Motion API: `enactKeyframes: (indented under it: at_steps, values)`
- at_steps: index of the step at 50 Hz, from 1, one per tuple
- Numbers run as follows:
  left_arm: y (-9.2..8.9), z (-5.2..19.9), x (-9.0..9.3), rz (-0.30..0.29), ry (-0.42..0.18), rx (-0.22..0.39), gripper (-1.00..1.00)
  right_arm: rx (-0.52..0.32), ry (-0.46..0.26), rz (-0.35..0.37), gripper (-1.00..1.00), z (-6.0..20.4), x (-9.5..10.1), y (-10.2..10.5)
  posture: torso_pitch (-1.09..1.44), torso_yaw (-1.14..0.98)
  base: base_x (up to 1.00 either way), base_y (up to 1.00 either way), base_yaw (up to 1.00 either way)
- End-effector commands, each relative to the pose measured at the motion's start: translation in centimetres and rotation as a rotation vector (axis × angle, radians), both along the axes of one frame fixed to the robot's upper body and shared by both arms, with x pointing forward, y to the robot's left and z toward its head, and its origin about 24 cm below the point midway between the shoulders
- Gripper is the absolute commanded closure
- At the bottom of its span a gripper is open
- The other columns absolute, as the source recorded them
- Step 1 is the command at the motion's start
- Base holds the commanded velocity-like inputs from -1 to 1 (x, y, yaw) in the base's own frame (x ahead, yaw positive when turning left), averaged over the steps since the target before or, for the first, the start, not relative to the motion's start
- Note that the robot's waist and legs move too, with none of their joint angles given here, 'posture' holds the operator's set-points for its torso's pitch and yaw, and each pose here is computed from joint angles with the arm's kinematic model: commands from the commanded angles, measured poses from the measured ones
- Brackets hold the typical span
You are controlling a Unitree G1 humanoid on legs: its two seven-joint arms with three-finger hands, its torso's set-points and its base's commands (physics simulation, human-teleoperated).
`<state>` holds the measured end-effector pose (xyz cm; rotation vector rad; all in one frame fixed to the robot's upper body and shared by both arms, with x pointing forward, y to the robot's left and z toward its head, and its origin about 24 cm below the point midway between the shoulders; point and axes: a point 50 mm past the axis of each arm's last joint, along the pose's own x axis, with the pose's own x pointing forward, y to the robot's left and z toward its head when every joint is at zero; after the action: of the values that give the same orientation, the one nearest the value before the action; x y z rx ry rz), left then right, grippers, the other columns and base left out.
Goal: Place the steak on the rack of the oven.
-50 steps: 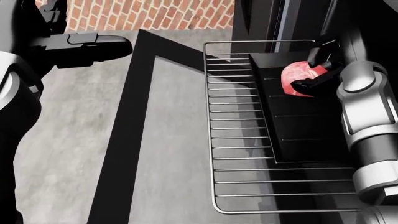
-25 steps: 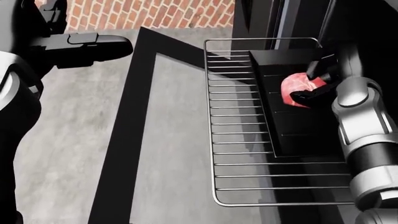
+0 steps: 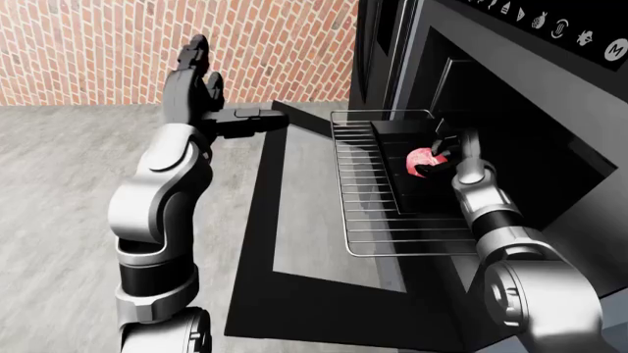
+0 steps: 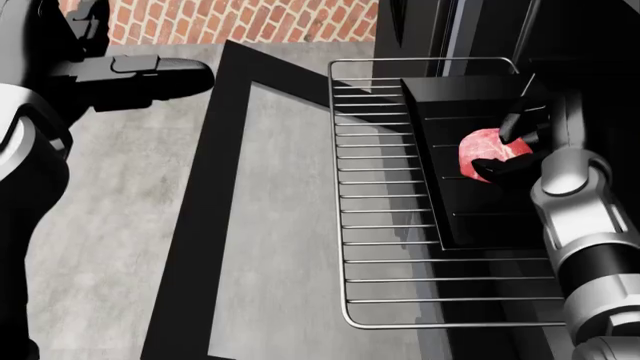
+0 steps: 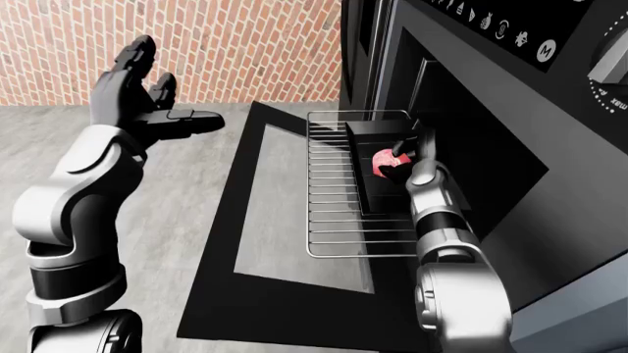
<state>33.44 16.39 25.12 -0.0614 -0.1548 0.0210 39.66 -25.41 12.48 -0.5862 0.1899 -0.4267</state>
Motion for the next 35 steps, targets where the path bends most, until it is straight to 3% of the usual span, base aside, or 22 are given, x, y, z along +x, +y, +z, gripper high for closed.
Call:
enactKeyframes:
  at_steps: [1,35]
  values:
    - [-0.1,2.0,-0.5,-0.003,-0.098,0.0,-1.0,-0.018,-0.154,0.015,1.0,3.7,0.8,0.3,0.0,0.0,0.0,0.0,0.0]
    - [-0.1,2.1,-0.6,-0.003,-0.099,-0.001,-1.0,-0.004,-0.16,-0.039,1.0,0.8,0.0,0.2,0.0,0.0,0.0,0.0,0.0]
